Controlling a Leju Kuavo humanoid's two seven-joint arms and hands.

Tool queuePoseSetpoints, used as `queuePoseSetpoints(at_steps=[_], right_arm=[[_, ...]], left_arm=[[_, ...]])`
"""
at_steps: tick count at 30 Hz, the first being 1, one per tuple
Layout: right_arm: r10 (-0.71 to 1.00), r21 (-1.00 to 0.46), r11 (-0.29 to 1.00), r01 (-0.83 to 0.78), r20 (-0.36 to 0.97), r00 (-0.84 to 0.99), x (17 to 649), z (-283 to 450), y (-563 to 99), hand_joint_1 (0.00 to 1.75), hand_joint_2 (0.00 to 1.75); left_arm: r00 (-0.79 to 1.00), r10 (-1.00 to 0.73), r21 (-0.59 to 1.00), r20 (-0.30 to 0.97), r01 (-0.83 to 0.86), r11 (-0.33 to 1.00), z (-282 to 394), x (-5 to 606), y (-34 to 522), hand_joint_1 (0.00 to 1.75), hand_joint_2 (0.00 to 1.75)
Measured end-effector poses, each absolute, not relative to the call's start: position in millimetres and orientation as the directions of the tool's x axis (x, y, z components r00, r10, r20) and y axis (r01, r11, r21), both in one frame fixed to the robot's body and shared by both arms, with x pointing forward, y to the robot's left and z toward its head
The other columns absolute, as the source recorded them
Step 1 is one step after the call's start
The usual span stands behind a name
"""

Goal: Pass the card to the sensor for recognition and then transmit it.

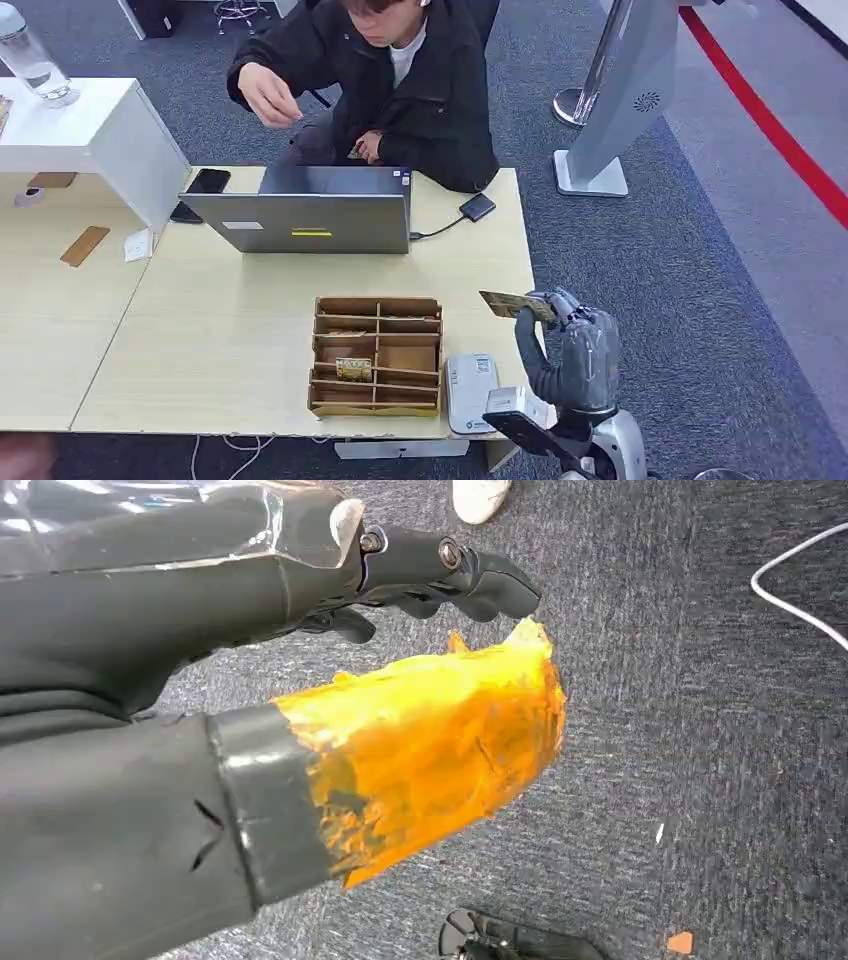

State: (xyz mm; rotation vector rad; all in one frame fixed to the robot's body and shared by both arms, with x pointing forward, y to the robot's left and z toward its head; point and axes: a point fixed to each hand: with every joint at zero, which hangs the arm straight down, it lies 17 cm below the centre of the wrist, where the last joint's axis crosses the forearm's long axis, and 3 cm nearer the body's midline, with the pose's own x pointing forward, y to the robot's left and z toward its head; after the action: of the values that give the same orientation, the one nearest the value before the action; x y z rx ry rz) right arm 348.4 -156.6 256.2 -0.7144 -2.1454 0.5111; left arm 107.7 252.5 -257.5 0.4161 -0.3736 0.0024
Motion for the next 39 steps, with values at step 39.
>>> queuePoseSetpoints(at_steps=[39], right_arm=[[0.503, -0.572, 0.782, 0.247, 0.347, -0.791, 356.6, 365.2, -37.6, 1.75, 1.75]], left_arm=[[0.934, -0.061, 0.400, 0.353, -0.092, 0.912, -254.2, 122.3, 248.8, 0.00, 0.00]])
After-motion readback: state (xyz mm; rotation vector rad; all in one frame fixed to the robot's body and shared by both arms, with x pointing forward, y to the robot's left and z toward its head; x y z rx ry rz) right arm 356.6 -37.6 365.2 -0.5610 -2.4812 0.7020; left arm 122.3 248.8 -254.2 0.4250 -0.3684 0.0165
